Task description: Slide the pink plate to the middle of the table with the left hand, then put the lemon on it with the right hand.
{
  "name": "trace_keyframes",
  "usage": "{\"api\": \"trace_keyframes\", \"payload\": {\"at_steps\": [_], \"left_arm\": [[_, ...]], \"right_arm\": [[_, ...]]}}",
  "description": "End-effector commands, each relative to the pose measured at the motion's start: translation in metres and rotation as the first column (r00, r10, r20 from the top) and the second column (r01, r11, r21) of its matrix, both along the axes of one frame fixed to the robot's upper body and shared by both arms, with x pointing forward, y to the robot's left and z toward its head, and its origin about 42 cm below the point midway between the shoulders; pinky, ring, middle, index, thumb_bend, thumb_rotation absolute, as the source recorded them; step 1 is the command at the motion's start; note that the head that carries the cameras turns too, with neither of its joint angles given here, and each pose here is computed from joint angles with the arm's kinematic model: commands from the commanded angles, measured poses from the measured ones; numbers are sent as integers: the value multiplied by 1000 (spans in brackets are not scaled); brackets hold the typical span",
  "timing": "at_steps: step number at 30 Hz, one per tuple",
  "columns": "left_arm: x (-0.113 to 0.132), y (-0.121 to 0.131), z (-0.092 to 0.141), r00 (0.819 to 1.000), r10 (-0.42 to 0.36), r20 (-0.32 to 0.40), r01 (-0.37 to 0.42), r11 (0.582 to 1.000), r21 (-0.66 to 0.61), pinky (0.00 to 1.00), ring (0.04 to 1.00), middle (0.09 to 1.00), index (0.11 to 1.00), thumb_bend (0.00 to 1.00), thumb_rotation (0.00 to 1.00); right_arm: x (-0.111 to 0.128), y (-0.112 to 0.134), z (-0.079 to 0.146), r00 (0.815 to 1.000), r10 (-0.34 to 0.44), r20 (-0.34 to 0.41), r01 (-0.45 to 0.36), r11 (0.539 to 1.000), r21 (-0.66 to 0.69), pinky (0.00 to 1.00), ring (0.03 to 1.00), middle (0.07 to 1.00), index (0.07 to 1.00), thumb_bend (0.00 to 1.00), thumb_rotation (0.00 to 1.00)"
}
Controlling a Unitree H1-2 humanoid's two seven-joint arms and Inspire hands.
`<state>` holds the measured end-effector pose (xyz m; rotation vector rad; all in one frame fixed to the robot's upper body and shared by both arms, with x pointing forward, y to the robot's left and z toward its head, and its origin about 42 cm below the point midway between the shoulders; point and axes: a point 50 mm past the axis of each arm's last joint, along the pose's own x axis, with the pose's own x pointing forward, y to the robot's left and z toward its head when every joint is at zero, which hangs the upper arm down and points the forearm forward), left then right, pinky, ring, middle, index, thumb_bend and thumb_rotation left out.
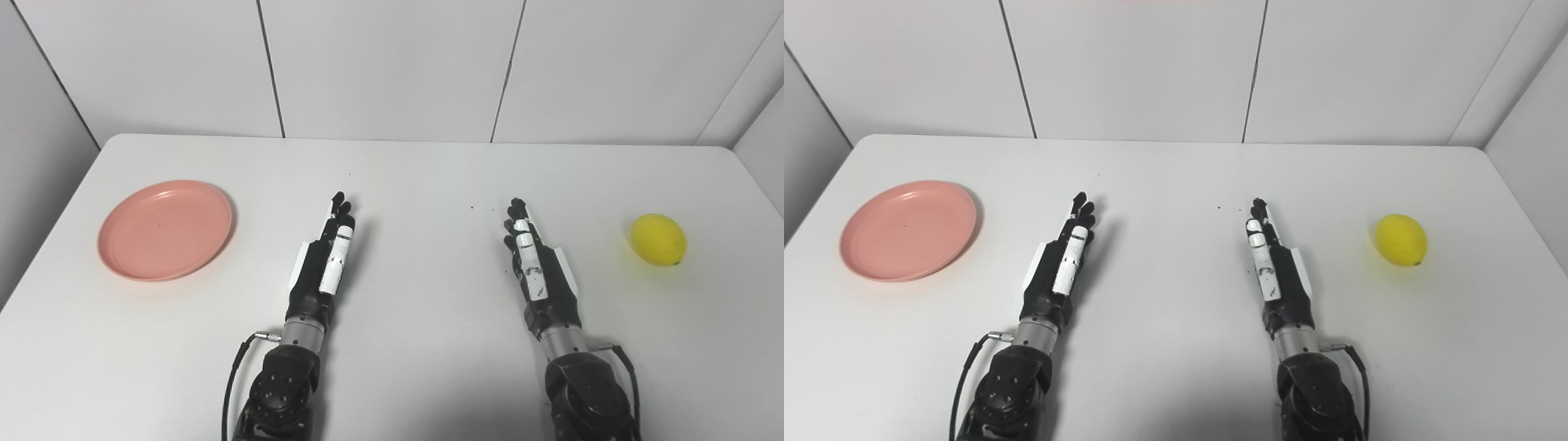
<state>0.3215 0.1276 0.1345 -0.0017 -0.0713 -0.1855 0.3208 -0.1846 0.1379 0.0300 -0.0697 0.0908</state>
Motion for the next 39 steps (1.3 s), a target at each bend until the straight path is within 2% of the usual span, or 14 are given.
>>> {"api": "trace_keyframes", "payload": {"at_steps": [1, 19, 39], "left_arm": [[6, -5, 16, 999, -23, 45, 24, 1000, -18, 1000, 1000, 1000, 1000, 337, 1000], [-3, 1, 15, 998, -30, 46, 31, 999, -29, 1000, 1000, 1000, 1000, 378, 1000], [-5, -4, 21, 997, -32, 65, 35, 998, -50, 1000, 1000, 1000, 1000, 345, 1000]], "right_arm": [[5, 3, 17, 996, 11, 88, -11, 1000, -2, 1000, 1000, 995, 982, 451, 1000], [-6, 13, 23, 994, 5, 109, -9, 999, 37, 1000, 1000, 998, 992, 439, 1000], [-9, 12, 29, 993, -1, 120, -2, 1000, 26, 1000, 1000, 991, 982, 439, 989]]}}
